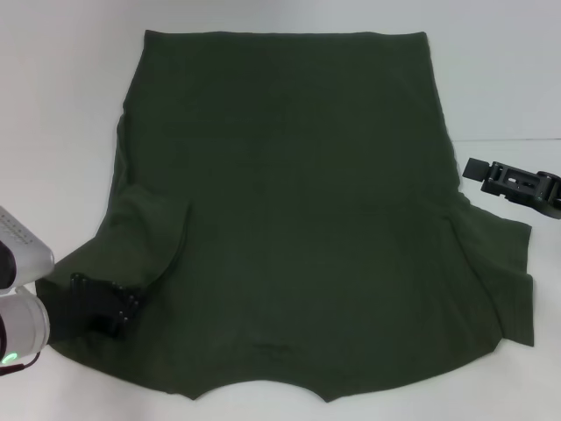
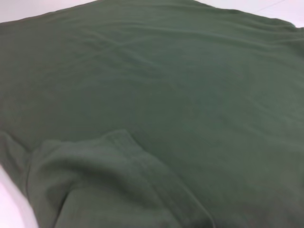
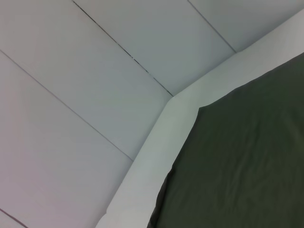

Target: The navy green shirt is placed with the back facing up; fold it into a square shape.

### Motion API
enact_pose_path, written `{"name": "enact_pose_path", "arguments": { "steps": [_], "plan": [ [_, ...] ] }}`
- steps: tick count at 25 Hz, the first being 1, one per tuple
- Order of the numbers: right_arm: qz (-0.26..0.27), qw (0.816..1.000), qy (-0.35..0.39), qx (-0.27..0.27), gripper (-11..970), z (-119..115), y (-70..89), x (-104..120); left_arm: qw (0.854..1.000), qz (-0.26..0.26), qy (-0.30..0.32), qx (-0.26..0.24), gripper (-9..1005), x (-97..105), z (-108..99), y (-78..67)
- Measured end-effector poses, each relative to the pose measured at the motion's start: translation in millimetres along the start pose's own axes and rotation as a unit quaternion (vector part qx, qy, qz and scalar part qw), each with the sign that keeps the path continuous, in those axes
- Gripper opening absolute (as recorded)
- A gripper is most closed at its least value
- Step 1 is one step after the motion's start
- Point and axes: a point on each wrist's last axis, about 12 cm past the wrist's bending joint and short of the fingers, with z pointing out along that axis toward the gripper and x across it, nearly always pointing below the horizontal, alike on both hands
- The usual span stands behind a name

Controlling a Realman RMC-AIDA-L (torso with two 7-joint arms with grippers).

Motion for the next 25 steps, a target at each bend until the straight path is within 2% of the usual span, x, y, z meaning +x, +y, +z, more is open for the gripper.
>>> {"name": "enact_pose_path", "arguments": {
  "steps": [14, 25],
  "plan": [
    [0.000, 1.000, -0.001, 0.002, 898, -1.4, -1.0, 1.0, 0.999, -0.024, -0.028, 0.025, 31, -33.9, 2.2, -0.7],
    [-0.002, 1.000, 0.000, 0.003, 898, -2.1, -1.4, 1.7, 0.998, -0.018, -0.043, 0.034, 31, -58.1, 4.2, -2.8]
  ]
}}
